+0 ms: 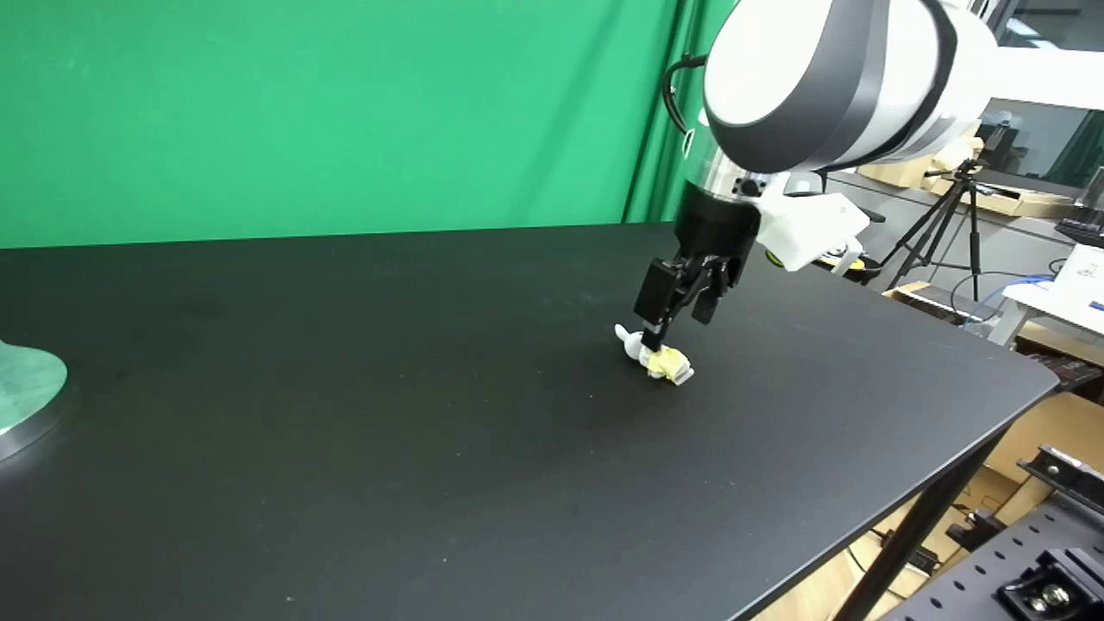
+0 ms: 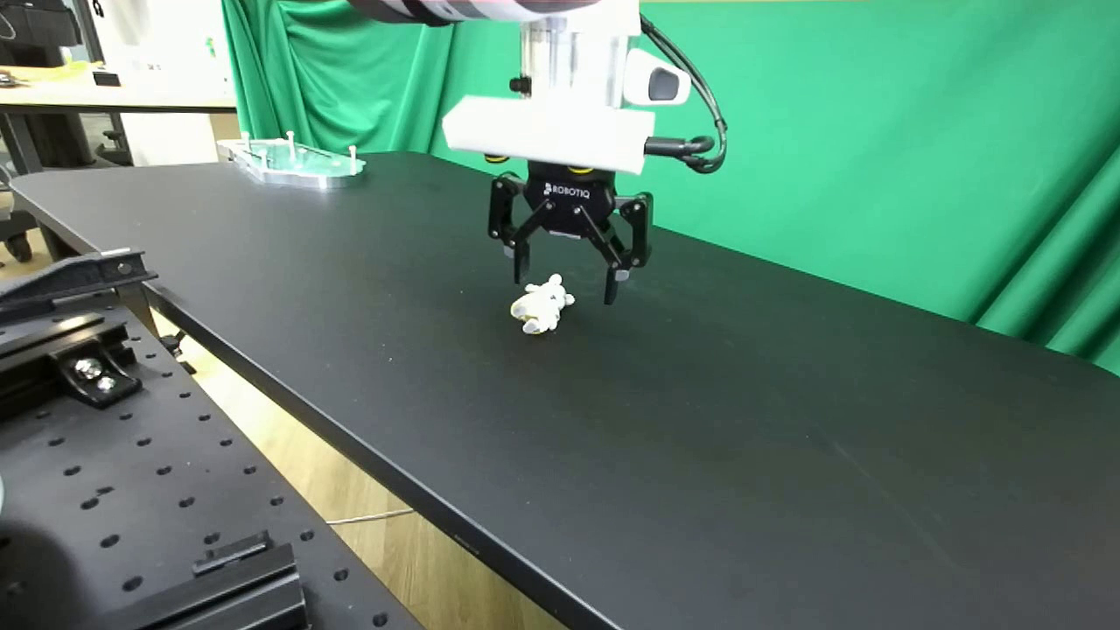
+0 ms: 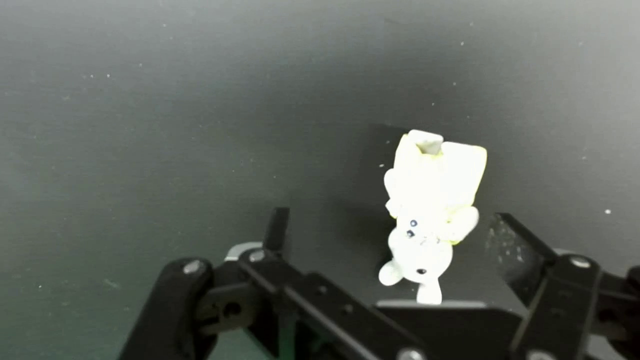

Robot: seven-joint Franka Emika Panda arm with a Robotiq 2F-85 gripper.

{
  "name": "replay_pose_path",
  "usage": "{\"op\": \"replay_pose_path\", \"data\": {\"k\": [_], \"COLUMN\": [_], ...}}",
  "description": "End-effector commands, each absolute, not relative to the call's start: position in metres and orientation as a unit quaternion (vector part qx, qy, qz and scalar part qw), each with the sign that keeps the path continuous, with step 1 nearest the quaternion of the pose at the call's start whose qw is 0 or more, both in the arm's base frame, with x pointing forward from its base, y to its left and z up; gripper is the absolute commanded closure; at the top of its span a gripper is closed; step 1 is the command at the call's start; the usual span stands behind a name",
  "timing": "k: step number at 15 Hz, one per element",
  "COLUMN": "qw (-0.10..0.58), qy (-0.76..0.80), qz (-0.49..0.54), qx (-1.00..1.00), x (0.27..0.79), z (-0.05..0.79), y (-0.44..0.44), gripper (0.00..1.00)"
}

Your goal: Move the white toy to the left

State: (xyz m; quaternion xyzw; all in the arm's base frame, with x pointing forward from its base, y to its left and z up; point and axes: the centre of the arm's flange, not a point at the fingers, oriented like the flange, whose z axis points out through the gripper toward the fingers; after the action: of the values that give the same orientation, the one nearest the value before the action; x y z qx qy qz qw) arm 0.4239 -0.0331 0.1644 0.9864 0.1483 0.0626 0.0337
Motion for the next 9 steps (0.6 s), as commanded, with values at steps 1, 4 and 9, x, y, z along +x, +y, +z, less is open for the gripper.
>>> {"op": "replay_pose_path", "data": {"k": [1, 4, 9], "qw": [0.035, 0.031, 0.028], "qy": [0.12, 0.112, 0.109], "qz": [0.055, 0.05, 0.051], "qx": [0.991, 0.992, 0.992], "x": [0.4394, 0.4419, 0.4441], "z": [0.1498, 0.1421, 0.1423], "y": [-0.025, -0.0219, -0.0174], "gripper": [0.0, 0.33, 0.69]}}
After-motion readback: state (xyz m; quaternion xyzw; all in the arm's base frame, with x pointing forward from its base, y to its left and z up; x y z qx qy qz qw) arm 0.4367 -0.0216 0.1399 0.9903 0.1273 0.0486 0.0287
